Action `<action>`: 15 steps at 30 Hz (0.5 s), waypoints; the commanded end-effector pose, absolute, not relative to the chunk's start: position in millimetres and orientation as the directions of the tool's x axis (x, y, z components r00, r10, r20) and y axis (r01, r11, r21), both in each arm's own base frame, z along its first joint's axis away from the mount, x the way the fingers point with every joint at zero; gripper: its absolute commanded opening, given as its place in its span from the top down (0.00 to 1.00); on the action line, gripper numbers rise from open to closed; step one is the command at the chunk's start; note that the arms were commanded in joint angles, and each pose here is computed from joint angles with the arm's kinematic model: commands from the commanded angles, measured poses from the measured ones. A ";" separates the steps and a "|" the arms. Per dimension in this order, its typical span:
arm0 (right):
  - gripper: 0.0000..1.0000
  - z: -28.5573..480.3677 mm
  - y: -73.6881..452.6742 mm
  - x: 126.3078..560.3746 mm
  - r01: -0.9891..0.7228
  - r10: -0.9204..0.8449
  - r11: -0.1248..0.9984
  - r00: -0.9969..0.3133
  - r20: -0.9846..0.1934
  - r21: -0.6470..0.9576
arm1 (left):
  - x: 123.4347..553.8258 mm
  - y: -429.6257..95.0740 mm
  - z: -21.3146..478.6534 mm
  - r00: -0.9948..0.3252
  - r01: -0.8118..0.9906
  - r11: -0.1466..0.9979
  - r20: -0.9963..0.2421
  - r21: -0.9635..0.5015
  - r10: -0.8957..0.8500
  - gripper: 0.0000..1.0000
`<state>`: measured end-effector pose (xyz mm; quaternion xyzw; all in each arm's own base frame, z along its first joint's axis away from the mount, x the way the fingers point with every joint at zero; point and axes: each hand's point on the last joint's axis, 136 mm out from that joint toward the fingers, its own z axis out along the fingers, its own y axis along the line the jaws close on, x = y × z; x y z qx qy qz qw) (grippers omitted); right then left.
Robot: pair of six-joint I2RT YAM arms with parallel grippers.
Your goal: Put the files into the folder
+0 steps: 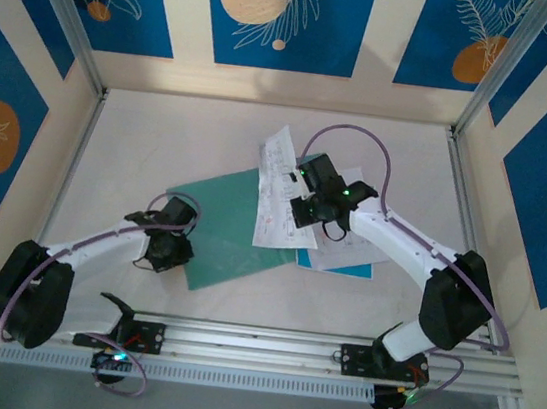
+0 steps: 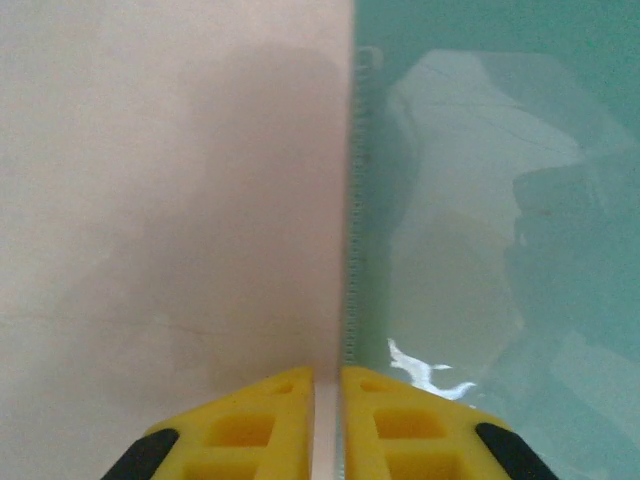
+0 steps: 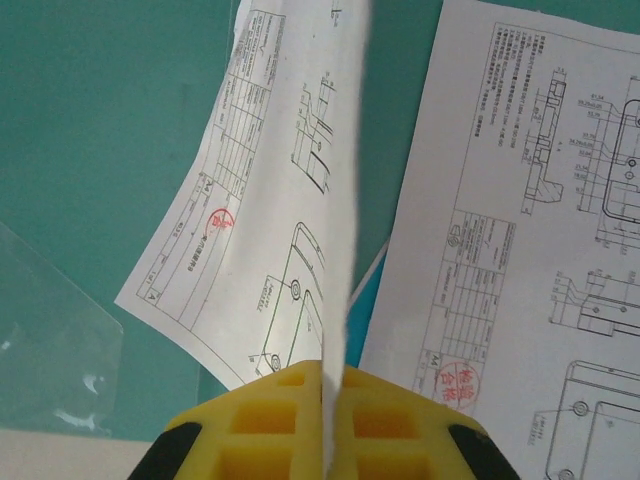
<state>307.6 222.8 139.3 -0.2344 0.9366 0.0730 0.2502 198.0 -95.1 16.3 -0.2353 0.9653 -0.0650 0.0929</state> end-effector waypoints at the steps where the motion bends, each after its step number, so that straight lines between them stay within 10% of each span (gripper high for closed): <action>1: 1.00 146.2 213.1 299.8 -0.506 -0.455 0.862 -0.736 -0.501 -0.038 | 191.0 -87.0 7.1 -0.868 -0.461 0.876 -0.131 -0.140 -0.478 0.90; 15: 1.00 139.8 240.0 274.6 -0.565 -0.430 0.808 -0.759 -0.490 0.167 | 191.7 -87.8 3.6 -0.866 -0.465 0.873 -0.130 -0.147 -0.483 0.97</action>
